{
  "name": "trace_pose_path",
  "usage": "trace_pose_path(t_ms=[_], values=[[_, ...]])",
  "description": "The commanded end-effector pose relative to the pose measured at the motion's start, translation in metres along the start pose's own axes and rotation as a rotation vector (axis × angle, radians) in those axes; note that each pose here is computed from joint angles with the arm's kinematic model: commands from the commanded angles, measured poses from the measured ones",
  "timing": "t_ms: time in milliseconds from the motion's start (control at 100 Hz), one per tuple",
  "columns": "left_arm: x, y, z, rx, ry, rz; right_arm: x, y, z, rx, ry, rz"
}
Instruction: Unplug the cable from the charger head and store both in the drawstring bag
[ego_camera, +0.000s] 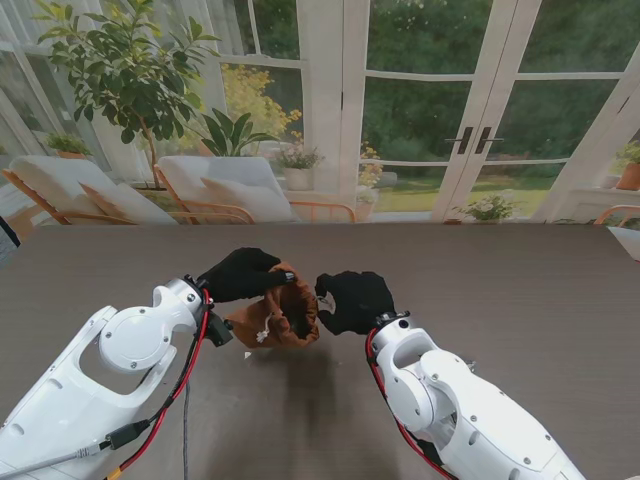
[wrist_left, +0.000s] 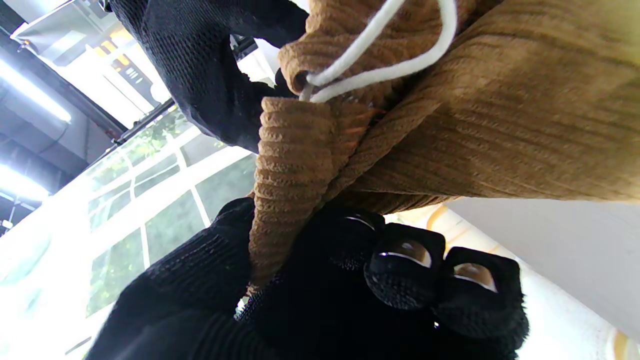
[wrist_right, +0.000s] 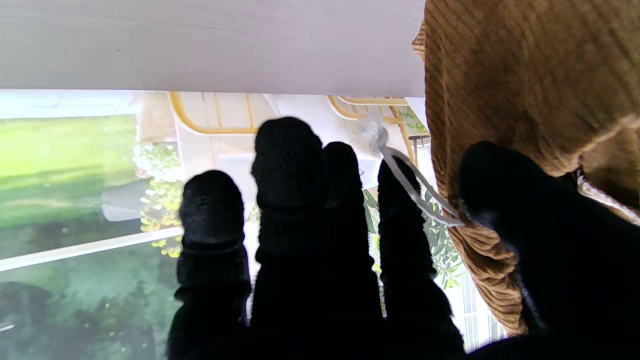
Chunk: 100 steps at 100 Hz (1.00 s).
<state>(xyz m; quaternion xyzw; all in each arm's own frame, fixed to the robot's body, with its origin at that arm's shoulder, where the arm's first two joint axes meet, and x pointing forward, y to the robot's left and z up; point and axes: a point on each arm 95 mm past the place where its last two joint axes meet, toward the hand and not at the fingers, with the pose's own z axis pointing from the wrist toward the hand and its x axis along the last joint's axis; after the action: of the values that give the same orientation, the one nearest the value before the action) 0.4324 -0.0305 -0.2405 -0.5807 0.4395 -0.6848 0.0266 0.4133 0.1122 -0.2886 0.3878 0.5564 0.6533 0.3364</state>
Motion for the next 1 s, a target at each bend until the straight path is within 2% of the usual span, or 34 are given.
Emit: trace_pose_path(t_ms=[0, 390, 770, 990], values=[[0.005, 0.001, 0.000, -0.019, 0.010, -0.003, 0.005, -0.001, 0.001, 0.005, 0.005, 0.003], [0.008, 0.002, 0.000, -0.020, 0.008, -0.013, 0.009, -0.007, 0.001, -0.029, -0.038, 0.019], [0.008, 0.003, -0.001, -0.023, 0.000, -0.021, 0.012, -0.011, 0.000, -0.084, -0.113, 0.139], [0.008, 0.003, -0.002, -0.025, -0.004, -0.023, 0.011, -0.019, 0.000, -0.091, -0.145, 0.204]])
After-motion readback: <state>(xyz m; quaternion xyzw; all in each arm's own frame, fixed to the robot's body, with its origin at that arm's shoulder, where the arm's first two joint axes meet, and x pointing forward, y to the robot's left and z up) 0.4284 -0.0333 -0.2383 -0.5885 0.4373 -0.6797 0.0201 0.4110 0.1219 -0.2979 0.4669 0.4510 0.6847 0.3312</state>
